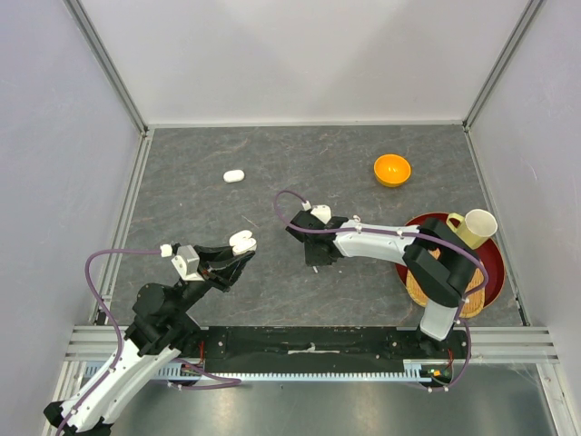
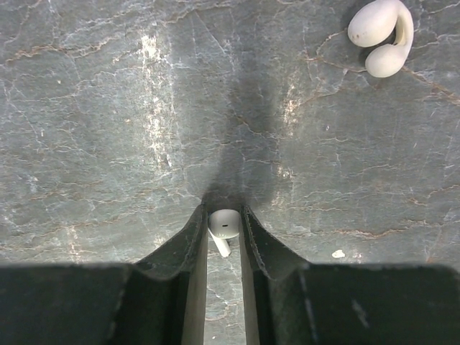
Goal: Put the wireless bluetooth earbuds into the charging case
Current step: Pick up the earbud from the center of the board, then place the earbud in the charging case, then close the charging case.
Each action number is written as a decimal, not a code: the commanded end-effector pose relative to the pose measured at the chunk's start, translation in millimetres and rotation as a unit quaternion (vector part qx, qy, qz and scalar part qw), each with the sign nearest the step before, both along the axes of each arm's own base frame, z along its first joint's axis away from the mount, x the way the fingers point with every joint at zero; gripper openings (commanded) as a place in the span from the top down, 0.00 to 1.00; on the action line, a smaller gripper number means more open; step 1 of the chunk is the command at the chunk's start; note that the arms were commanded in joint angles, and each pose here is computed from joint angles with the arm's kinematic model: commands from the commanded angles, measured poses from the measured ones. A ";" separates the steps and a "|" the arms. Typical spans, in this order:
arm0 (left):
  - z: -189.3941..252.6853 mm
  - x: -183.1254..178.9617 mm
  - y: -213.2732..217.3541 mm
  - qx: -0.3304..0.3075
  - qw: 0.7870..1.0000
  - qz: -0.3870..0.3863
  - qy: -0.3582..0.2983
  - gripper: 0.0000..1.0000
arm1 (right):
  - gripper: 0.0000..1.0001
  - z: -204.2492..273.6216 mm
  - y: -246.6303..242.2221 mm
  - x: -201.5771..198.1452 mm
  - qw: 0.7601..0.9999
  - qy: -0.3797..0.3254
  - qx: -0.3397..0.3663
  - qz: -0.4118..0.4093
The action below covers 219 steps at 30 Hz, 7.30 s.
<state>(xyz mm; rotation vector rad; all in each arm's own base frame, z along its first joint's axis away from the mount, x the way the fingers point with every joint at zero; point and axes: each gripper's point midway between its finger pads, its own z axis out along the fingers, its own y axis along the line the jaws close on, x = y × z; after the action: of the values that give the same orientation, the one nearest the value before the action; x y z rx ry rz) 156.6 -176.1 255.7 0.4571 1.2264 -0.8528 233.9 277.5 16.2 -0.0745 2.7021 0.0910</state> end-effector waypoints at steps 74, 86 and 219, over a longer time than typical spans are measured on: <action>37.8 -9.6 -27.3 -0.012 0.994 -0.072 -0.077 0.98 | 1.00 345.2 132.7 -89.3 0.713 -0.473 0.494 0.152; 42.3 -12.6 -26.8 -0.017 0.994 -0.077 -0.080 0.98 | 1.00 331.6 135.2 -84.2 0.723 -0.483 0.472 0.146; 25.9 -41.9 -59.9 0.084 0.972 -0.217 -0.022 0.98 | 0.02 281.1 75.2 -54.5 0.879 -0.230 0.397 0.132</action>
<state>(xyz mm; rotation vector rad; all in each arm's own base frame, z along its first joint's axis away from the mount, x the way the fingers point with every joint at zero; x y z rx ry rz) 118.0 -235.0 262.5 0.8628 1.2472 -1.1161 179.6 347.5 280.3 -0.1830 2.0026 1.0625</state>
